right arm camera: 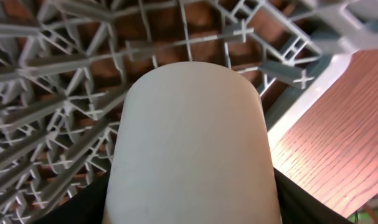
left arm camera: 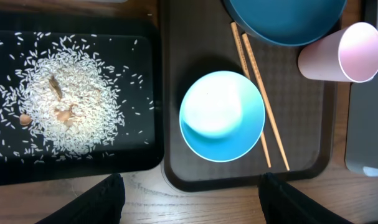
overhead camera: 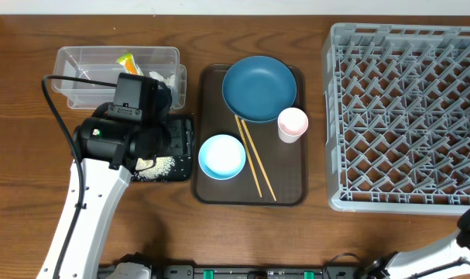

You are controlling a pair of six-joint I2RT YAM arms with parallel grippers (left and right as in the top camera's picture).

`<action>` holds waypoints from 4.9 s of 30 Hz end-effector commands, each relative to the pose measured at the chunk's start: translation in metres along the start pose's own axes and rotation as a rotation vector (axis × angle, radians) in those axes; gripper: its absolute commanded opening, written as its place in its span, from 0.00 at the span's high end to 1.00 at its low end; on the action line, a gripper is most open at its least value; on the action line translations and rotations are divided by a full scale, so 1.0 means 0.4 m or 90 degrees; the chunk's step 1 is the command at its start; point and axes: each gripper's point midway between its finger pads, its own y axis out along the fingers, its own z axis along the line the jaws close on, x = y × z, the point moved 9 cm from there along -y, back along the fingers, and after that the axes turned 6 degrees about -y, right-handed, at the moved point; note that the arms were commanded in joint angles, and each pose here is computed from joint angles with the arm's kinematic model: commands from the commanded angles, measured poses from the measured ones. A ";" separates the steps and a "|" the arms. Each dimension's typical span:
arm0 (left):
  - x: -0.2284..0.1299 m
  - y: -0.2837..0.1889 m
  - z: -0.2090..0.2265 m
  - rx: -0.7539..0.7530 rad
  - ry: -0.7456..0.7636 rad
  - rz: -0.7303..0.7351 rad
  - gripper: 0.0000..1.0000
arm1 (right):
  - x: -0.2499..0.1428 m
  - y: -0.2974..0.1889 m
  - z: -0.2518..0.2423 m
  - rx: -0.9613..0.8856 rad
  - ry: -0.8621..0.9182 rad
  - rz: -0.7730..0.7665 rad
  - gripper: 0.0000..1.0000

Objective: Sort waste into correct bins and load items into the dishwasher rack
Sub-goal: 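Lower the white cup upside down into the rack and open the right gripper, then reach the left gripper to the pink cup on the brown tray and grasp it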

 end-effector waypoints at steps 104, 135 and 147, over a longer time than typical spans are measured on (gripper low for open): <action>-0.009 -0.005 0.007 0.011 0.003 0.010 0.29 | 0.017 0.117 -0.018 0.007 0.050 -0.172 0.95; 0.081 0.035 -0.113 -0.094 0.094 -0.119 0.16 | -0.295 -0.178 0.227 0.242 -0.253 -0.091 0.51; 0.141 0.279 -0.300 -0.187 0.095 -0.133 0.16 | -0.388 -0.175 0.303 0.242 -0.354 -0.004 0.48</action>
